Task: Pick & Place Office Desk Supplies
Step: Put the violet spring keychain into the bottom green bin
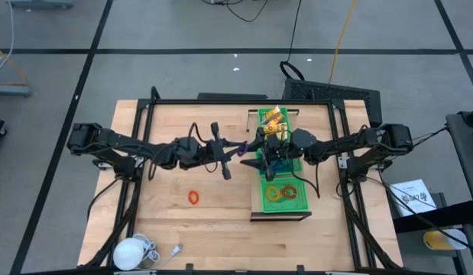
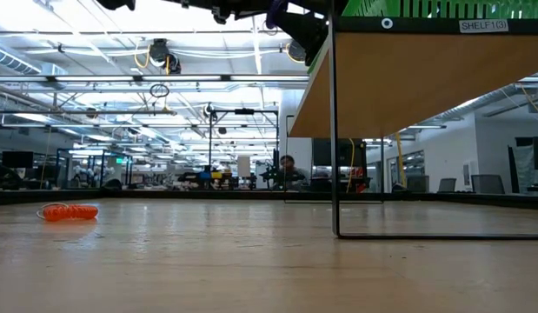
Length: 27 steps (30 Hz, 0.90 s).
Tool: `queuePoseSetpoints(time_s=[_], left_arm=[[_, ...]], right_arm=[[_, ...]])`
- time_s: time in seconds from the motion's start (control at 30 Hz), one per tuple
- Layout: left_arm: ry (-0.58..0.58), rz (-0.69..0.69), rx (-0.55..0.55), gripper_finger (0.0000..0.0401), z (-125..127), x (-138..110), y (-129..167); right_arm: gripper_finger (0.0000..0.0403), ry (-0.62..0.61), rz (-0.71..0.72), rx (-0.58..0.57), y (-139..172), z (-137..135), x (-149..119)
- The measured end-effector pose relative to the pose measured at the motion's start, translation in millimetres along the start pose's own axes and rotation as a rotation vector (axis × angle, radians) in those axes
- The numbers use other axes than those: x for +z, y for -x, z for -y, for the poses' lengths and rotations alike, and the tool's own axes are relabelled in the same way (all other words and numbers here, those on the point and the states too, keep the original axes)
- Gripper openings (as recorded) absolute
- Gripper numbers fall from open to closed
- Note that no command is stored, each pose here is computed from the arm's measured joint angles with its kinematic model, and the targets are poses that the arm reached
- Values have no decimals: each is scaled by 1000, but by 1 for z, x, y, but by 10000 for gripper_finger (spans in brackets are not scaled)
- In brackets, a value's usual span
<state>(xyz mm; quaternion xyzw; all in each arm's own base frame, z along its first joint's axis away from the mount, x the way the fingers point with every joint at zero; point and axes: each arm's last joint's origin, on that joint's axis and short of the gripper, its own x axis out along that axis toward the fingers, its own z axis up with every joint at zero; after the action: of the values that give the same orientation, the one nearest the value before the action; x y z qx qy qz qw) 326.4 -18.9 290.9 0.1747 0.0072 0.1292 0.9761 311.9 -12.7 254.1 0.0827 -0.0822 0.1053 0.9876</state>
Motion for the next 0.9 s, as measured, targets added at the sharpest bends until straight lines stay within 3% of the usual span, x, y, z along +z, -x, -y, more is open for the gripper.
queuePoseSetpoints(time_s=[0.37,0.53,0.77,0.9], left_arm=[[-7,12,-6,11,4,2,1],[3,11,-8,12,4,2,2],[34,11,-5,28,4,2,2],[34,11,-5,29,4,2,2]], right_arm=[[188,69,41,-75,0,2,3],[136,79,30,-69,0,1,2],[19,99,29,-68,0,2,2],[18,109,28,-67,0,2,2]])
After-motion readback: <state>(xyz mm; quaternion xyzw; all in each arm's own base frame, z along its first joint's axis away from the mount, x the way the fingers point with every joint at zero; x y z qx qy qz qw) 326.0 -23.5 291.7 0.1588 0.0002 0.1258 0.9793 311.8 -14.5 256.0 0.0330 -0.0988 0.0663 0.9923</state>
